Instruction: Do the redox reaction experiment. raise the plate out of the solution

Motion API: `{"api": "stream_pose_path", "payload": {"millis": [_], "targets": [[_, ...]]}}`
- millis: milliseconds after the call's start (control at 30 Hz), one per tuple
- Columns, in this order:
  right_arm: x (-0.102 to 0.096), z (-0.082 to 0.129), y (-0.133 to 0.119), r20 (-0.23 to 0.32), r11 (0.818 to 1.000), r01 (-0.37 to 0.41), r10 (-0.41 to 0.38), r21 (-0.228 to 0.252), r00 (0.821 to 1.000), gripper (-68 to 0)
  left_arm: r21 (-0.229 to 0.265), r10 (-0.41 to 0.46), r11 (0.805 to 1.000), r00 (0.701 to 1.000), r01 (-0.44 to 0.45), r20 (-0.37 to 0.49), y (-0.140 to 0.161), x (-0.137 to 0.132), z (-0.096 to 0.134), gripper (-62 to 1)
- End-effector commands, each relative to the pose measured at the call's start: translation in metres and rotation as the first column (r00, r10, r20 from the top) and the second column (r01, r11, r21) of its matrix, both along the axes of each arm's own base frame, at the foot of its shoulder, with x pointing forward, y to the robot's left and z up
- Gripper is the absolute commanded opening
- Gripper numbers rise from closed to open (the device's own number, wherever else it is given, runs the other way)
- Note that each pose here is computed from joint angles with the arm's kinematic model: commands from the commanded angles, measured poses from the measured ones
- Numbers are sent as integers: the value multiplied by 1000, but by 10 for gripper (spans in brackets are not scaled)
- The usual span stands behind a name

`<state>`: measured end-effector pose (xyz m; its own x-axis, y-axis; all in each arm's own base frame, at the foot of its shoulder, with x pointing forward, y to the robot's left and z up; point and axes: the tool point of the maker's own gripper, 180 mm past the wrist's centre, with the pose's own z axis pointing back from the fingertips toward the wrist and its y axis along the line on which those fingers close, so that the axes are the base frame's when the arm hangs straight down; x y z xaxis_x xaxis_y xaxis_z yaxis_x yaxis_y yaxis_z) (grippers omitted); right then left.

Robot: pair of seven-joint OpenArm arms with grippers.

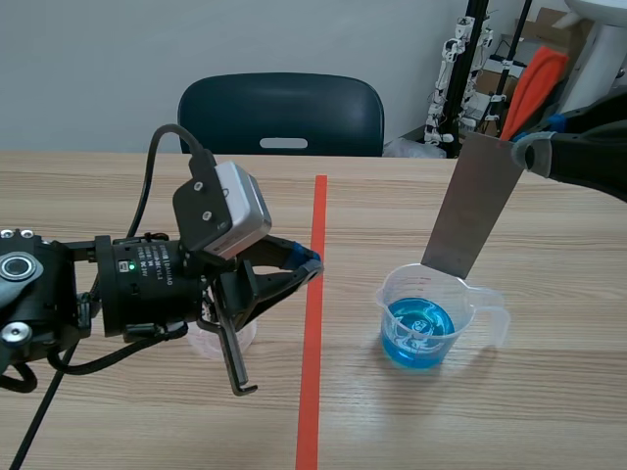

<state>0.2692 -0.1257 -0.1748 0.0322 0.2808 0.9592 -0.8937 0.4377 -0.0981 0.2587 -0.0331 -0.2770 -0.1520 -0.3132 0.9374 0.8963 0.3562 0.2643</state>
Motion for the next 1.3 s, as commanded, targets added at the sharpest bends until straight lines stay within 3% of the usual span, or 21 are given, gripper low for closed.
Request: {"api": "stream_pose_path", "payload": {"millis": [0,433,767,1267], "targets": [[3,16,1,36,1000,-6,5,16,999,-667,-30,-4,1000,1000,4,11,-7,2,9,-584],[4,24,3,2,1000,16,-16,23,1000,-667,-24,-32,999,999,31,-8,-46,9,4,-584],[5,25,3,-14,999,30,-29,34,999,-667,-27,11,1000,1000,-11,5,-46,27,4,-584],[5,23,4,-24,999,32,-31,36,999,-667,-24,9,1000,1000,-9,7,-46,28,5,-584]]}}
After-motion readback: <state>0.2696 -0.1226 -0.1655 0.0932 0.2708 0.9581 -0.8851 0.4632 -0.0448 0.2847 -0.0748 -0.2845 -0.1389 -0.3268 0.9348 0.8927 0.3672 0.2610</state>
